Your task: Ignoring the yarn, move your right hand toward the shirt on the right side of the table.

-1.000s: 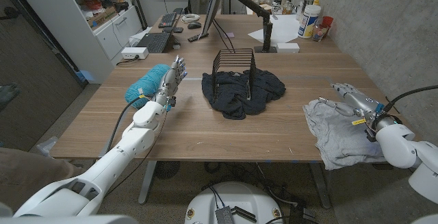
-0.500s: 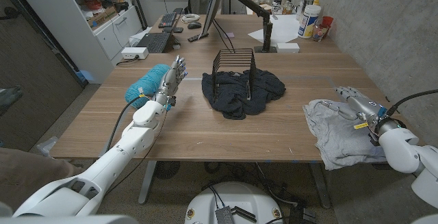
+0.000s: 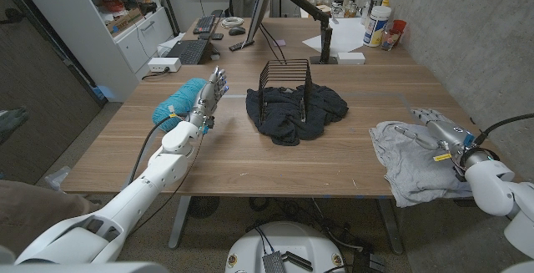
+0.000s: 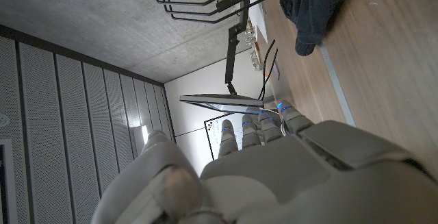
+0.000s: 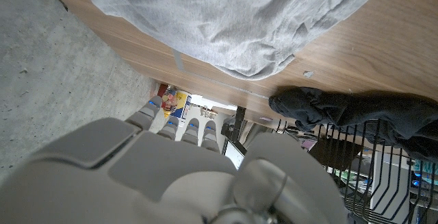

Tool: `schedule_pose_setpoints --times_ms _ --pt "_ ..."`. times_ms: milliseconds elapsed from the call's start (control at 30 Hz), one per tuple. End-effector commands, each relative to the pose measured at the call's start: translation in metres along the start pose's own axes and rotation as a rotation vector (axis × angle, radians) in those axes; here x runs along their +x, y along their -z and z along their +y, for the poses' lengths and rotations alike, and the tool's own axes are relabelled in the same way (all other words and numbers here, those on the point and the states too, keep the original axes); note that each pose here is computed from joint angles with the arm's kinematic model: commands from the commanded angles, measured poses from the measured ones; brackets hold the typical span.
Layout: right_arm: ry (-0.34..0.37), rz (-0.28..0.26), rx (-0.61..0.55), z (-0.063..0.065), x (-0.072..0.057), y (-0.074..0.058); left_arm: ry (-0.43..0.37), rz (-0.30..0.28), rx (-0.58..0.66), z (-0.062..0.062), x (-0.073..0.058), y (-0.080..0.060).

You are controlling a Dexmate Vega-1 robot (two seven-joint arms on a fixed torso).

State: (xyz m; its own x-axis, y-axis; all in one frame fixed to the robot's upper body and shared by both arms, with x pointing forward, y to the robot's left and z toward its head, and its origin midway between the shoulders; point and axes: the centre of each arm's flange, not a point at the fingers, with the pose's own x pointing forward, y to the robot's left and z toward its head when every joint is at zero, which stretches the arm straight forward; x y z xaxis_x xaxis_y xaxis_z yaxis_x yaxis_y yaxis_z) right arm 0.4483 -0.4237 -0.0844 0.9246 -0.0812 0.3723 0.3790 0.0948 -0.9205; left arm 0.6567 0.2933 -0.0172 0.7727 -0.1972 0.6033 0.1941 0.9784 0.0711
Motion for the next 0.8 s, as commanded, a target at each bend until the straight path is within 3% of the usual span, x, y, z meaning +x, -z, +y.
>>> schedule_pose_setpoints --times_ms 33,800 --pt "0.0 0.022 -0.018 0.002 -0.006 0.004 -0.002 -0.001 -0.002 0.002 0.001 0.0" --pt "0.039 0.036 0.021 0.017 -0.011 0.004 -0.006 -0.009 -0.004 0.001 -0.001 0.0"
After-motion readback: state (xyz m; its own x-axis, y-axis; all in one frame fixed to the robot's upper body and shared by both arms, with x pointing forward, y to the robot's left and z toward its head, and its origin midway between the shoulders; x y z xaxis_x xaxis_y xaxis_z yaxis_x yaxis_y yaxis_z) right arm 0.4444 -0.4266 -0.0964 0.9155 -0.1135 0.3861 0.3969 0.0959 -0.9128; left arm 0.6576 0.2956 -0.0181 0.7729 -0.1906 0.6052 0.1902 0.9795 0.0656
